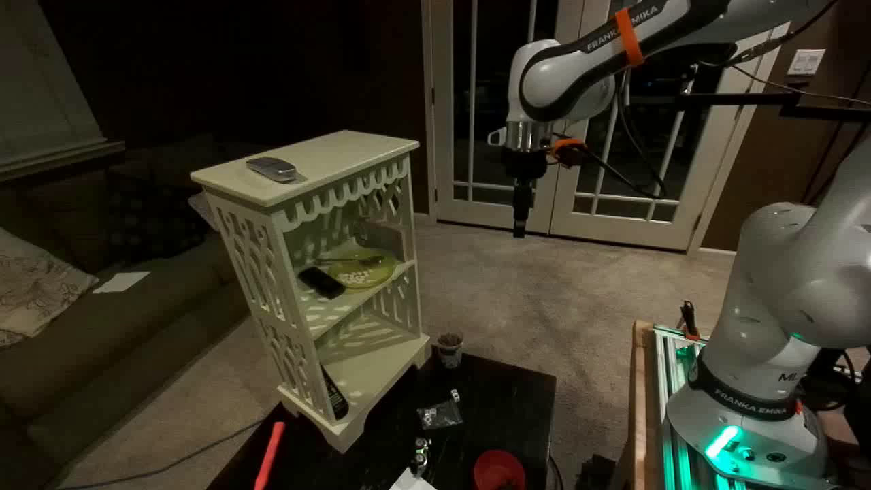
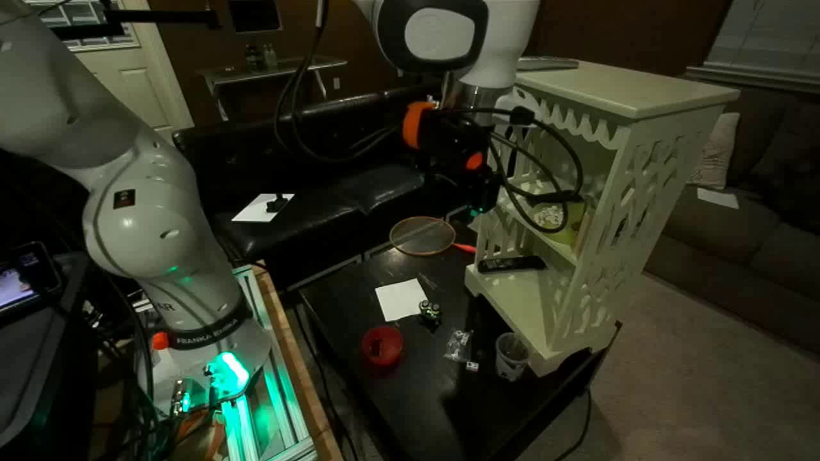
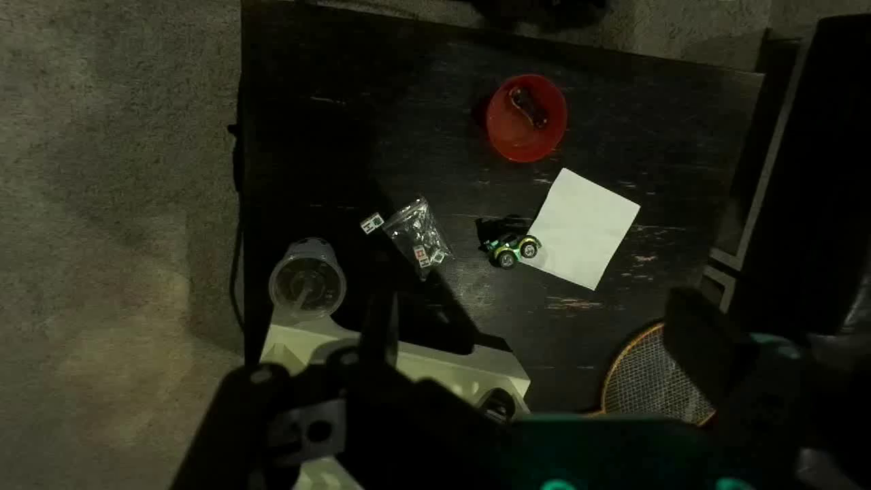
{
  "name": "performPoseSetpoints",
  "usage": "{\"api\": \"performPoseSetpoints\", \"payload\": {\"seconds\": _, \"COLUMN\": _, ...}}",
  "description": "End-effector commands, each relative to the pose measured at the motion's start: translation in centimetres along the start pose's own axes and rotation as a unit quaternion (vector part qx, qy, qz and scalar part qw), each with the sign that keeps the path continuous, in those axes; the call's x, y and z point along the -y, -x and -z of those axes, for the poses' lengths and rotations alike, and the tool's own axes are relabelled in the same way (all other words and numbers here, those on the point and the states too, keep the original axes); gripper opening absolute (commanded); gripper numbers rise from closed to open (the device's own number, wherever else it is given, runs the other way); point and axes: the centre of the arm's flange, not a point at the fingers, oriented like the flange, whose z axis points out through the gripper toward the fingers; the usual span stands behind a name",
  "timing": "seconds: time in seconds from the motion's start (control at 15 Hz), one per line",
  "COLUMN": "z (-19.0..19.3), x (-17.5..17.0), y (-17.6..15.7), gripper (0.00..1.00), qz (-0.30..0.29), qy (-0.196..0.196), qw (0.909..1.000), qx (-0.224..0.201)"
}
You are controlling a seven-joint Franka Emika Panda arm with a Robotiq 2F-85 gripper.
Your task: Move the toy car from the red plate to the yellow plate
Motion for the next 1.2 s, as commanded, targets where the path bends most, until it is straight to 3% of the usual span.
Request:
{"api": "performPoseSetpoints", "payload": {"seconds": 0.0, "z": 0.0, "x": 0.0, "y": 0.0, "gripper": 1.0, "qz": 0.0, "qy": 0.0, "qw": 1.0, "qx": 0.0}}
{"api": "performPoseSetpoints", "payload": {"seconds": 0.13, "z": -3.6, "x": 1.5, "y": -0.8, "gripper": 1.0, "qz": 0.017, "qy": 0.01, "qw": 0.9995, "qx": 0.024}}
{"api": "performPoseSetpoints", "payload": {"seconds": 0.4, "z": -11.3, "x": 4.7, "y": -1.6, "gripper": 1.0, "qz": 0.062, "qy": -0.033, "qw": 0.9942, "qx": 0.082}}
{"api": "performPoseSetpoints", "payload": {"seconds": 0.67, "z": -19.1, "x": 6.0, "y": -1.6, "gripper": 1.0, "qz": 0.094, "qy": -0.065, "qw": 0.9761, "qx": 0.184}}
{"api": "performPoseSetpoints", "payload": {"seconds": 0.73, "z": -16.1, "x": 6.5, "y": -0.4, "gripper": 1.0, "qz": 0.083, "qy": -0.052, "qw": 0.9836, "qx": 0.152}}
{"api": "performPoseSetpoints", "payload": {"seconds": 0.93, "z": -19.4, "x": 6.5, "y": -0.4, "gripper": 1.0, "qz": 0.089, "qy": -0.062, "qw": 0.9754, "qx": 0.192}}
{"api": "performPoseSetpoints", "payload": {"seconds": 1.13, "z": -21.2, "x": 6.1, "y": -2.4, "gripper": 1.0, "qz": 0.094, "qy": -0.068, "qw": 0.9787, "qx": 0.169}}
